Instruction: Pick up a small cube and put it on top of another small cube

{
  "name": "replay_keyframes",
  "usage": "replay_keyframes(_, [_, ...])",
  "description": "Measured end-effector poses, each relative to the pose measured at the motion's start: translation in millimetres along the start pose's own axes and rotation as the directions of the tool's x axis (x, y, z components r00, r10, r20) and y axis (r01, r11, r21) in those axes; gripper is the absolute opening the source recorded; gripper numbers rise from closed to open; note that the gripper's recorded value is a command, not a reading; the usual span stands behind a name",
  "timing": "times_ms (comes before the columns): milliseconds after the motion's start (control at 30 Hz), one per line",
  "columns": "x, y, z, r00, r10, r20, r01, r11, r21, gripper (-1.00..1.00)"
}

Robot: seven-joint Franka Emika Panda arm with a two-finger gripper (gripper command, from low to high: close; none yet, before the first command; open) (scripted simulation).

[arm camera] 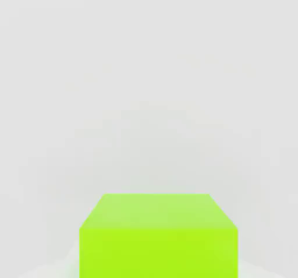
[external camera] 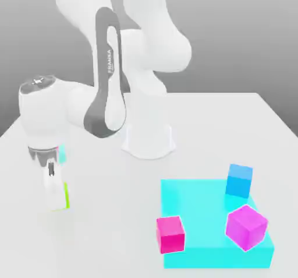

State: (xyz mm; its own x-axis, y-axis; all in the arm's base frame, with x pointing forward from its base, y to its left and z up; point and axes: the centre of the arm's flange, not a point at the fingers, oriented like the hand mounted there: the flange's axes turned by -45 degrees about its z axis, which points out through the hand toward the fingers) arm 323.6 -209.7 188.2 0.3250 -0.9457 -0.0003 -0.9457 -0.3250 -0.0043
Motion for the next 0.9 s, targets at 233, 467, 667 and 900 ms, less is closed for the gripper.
replay_keyframes(233, [-133,-110,-60,0.958,-0.286,0.010,0.285,0.958,0.030,-1.00])
replay_keyframes(467, [-307,-141,-106,0.833,-0.553,0.010,0.552,0.833,0.024,-1.00])
replay_keyframes(667, [-408,-119,-102,0.724,-0.690,-0.002,0.690,0.724,-0.007,-1.00])
replay_keyframes(900, [-413,-116,-58,0.718,-0.696,0.000,0.696,0.718,-0.004,1.00])
